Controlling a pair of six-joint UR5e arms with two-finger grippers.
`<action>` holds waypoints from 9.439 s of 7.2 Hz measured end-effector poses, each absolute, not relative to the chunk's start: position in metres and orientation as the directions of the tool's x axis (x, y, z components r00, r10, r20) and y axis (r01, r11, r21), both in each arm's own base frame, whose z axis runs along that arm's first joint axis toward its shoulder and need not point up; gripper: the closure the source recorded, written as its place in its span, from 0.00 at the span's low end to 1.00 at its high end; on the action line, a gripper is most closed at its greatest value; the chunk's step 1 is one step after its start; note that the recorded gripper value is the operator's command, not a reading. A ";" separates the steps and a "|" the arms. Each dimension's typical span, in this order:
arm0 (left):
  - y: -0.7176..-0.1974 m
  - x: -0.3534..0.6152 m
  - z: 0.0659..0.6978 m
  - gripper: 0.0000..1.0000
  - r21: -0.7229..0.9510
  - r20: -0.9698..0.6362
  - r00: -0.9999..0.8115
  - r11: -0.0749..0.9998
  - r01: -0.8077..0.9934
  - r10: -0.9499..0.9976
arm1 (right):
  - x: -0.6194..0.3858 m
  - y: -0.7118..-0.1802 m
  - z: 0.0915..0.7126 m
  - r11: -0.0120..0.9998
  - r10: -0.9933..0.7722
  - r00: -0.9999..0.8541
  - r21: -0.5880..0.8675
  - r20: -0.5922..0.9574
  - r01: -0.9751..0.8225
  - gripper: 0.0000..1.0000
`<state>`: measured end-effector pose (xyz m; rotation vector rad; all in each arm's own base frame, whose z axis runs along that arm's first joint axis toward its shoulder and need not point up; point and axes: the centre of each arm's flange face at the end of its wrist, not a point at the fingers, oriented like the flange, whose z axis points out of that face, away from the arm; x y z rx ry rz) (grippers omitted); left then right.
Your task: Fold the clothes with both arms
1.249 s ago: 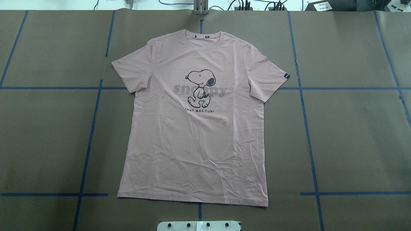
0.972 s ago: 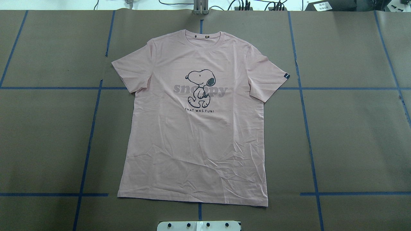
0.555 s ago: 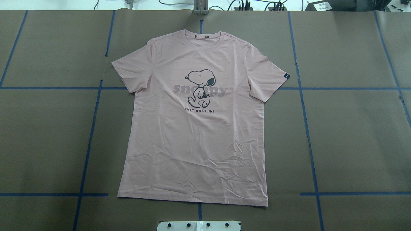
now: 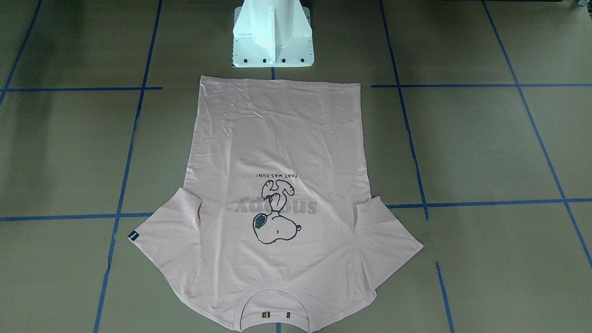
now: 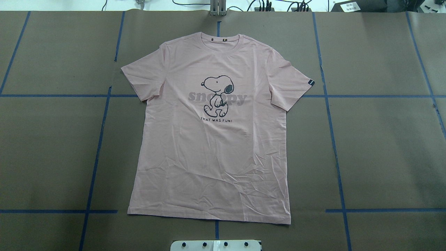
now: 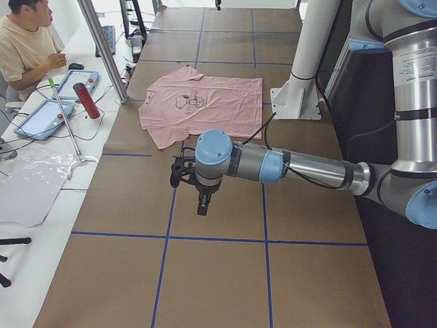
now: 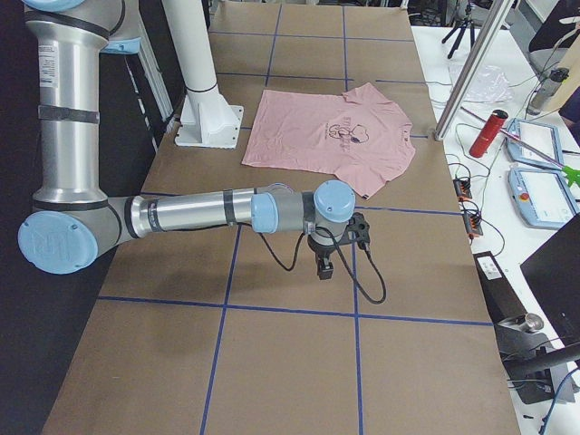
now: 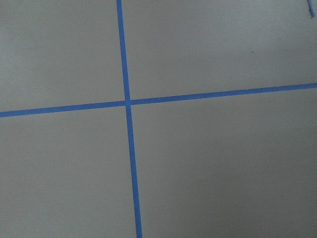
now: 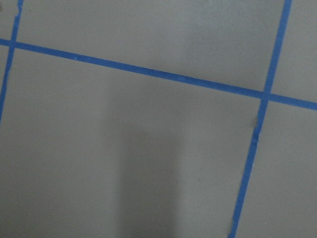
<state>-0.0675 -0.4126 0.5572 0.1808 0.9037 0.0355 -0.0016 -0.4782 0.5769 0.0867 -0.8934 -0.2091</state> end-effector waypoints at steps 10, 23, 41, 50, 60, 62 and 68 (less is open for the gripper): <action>-0.401 -0.066 0.540 0.00 0.274 -0.766 0.613 0.961 0.039 0.193 | -0.374 -0.623 0.431 0.965 0.159 0.596 0.004 0.787 -0.263 0.28; -0.401 -0.064 0.548 0.00 0.261 -0.781 0.595 0.965 0.037 0.189 | -0.396 -0.618 0.463 0.948 0.193 0.659 0.034 0.727 -0.315 1.00; -0.581 0.126 0.440 0.02 0.111 -0.885 0.461 0.992 0.054 0.074 | -0.456 -0.569 0.313 0.940 0.081 0.542 0.116 0.837 -0.320 0.00; -0.668 0.384 0.430 0.28 0.096 -0.848 0.527 0.966 0.242 -0.047 | -0.312 -0.523 0.387 0.962 0.161 0.482 -0.028 0.861 -0.272 0.00; -0.671 0.402 0.452 1.00 0.133 -0.829 0.557 0.952 0.275 -0.045 | -0.313 -0.522 0.395 0.964 0.158 0.494 -0.025 0.855 -0.265 0.00; -0.669 0.399 0.428 1.00 0.155 -0.846 0.533 0.948 0.279 -0.019 | -0.316 -0.523 0.395 0.964 0.158 0.496 -0.025 0.854 -0.264 0.00; -0.629 0.493 0.289 1.00 0.046 -0.899 0.423 0.938 0.343 -0.111 | -0.326 -0.529 0.417 0.969 0.103 0.463 0.017 0.880 -0.248 0.00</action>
